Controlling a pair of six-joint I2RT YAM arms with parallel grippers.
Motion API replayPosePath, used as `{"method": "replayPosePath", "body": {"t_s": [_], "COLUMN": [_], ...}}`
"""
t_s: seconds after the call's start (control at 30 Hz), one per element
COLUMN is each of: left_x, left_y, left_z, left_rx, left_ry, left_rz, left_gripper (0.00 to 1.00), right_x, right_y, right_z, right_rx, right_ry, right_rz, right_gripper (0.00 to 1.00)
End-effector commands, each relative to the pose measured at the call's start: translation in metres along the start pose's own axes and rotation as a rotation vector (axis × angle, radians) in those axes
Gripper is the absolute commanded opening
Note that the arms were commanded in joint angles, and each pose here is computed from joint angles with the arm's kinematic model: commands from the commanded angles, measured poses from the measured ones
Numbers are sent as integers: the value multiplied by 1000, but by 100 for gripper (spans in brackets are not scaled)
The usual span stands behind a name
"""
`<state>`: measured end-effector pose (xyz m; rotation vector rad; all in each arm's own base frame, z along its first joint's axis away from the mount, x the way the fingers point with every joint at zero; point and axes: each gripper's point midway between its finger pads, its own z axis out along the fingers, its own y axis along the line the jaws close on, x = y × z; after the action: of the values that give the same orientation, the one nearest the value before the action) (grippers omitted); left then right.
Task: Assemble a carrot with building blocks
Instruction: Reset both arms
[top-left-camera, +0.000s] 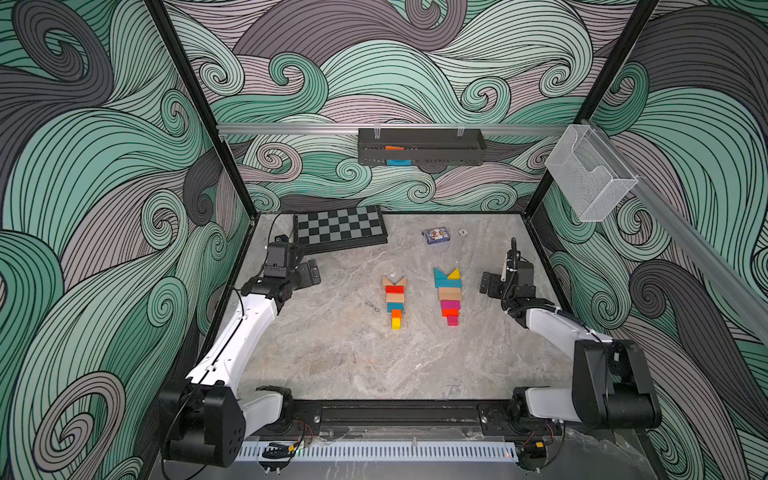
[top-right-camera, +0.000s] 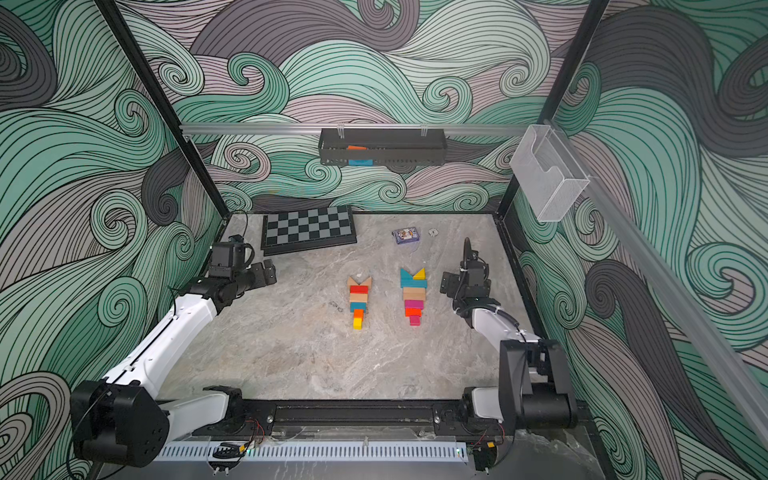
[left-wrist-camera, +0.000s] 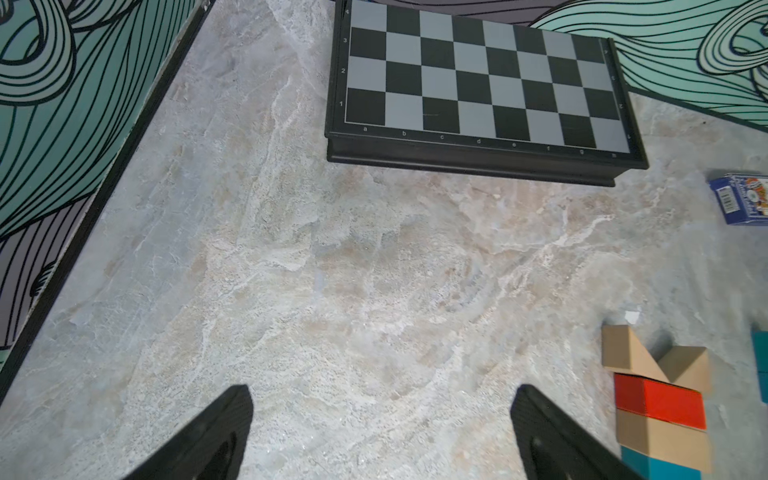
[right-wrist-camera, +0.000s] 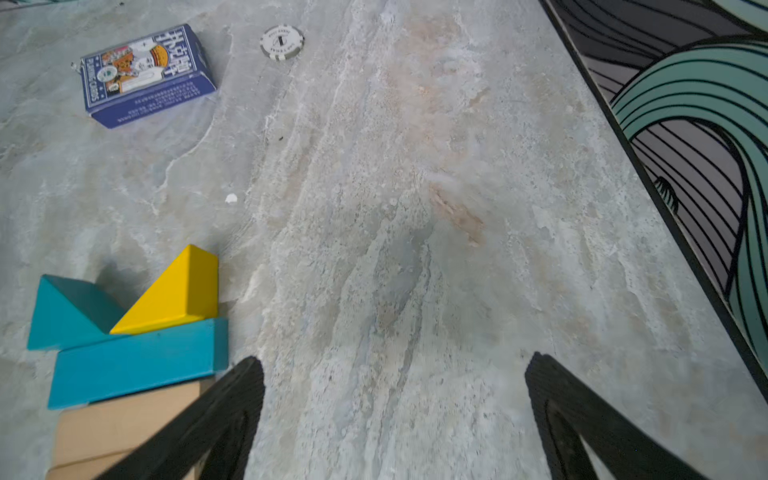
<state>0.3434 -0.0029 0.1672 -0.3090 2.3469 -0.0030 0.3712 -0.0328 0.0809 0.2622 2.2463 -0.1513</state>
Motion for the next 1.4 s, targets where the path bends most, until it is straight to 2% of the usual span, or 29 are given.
{"method": "replayPosePath", "body": {"t_s": [0.0,0.33,0.5,0.67,0.77,1.2,1.37], "left_x": [-12,-3,-5,-12,-15,-2,5], "left_y": [6,22,28,37,42,51,54], "left_z": [10,41,56,65,69,85,91], "left_rx": [-7,-38,-36,-45,-52,-50,-49], "left_ry": [-68,-85,-108,-152,-177,-234,-213], "left_rz": [18,9,-28,-53,-57,-34,-43], "left_gripper": [99,99,99,99,98,99,99], "right_x": [-30,-32,-31,-28,-22,-21,-21], "right_y": [1,15,14,36,39,37,37], "right_z": [6,9,-8,0,3,3,3], "right_rx": [-5,-94,-121,-197,-195,-181,-183], "right_ry": [-160,-231,-346,-330,-357,-360,-358], "right_rz": [18,-17,-9,-92,-107,-103,-103], "right_gripper": [99,99,99,99,99,99,99]}}
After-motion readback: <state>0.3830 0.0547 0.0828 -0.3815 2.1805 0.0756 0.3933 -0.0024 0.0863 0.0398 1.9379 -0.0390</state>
